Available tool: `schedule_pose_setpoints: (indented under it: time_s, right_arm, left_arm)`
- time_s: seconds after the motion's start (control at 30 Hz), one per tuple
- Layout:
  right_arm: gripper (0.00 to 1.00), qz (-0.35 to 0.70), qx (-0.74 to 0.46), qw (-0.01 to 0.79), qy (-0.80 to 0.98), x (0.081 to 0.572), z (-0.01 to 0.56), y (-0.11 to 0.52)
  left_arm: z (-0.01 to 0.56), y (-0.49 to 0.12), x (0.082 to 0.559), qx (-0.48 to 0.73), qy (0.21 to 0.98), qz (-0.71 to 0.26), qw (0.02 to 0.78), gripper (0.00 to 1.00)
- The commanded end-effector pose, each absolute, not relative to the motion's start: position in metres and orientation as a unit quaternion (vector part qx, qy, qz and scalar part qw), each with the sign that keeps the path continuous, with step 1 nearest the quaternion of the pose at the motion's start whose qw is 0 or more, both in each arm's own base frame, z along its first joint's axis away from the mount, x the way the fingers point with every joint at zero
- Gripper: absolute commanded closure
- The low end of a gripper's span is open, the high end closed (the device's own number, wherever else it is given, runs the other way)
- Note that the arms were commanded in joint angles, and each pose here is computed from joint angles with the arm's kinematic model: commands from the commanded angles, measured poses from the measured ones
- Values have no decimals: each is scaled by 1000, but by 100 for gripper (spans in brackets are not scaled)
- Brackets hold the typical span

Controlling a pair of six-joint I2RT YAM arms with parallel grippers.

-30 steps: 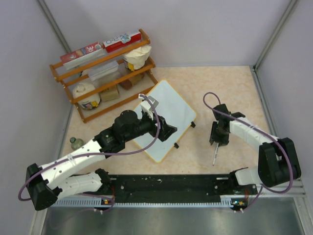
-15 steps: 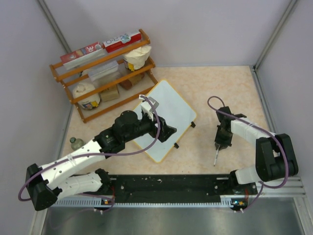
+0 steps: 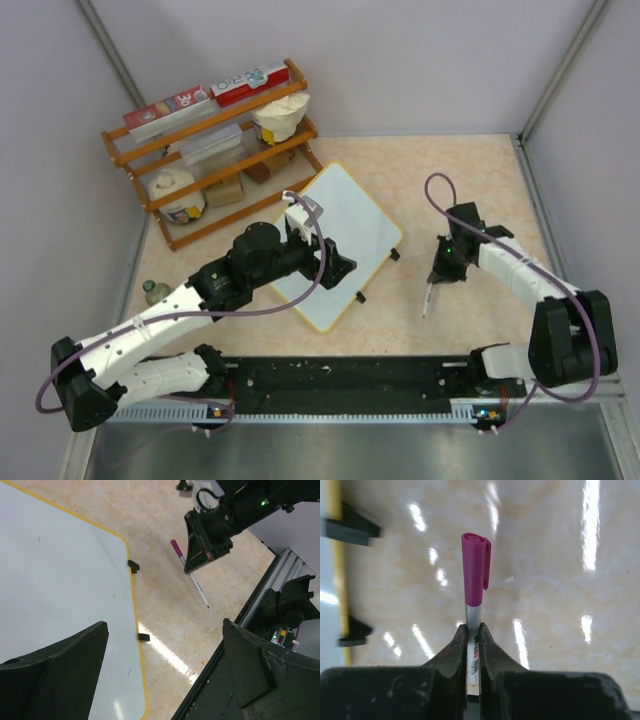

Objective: Write a sentence on the whiteboard
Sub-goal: Pick up the whiteboard marker without the cap from the center of the board, then pass from the right arm to the left

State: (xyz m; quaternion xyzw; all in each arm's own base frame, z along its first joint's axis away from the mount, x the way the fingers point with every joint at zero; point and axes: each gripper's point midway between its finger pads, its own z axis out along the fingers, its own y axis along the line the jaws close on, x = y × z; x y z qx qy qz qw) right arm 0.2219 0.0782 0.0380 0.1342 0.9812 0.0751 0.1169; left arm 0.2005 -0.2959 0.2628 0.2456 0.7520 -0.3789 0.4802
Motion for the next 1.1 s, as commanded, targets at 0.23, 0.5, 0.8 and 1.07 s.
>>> schedule_pose_setpoints:
  time_s: [0.23,0.5,0.8,1.07]
  right_arm:
    - [100,357,62,454,814,288,262,150]
    - [100,463,52,500,730,257,312,164]
    - [100,465,43,533,705,241,338,158]
    - [100,468,44,529,707,241,338,159]
  left_arm:
    - [315,-356,204,297,707,-462,445,1]
    - [348,-416,197,335,646,-570,381,3]
    - [317,-439,209,330,666,-577,339,17]
    - [307,-441,203,334,664,-587,320,79]
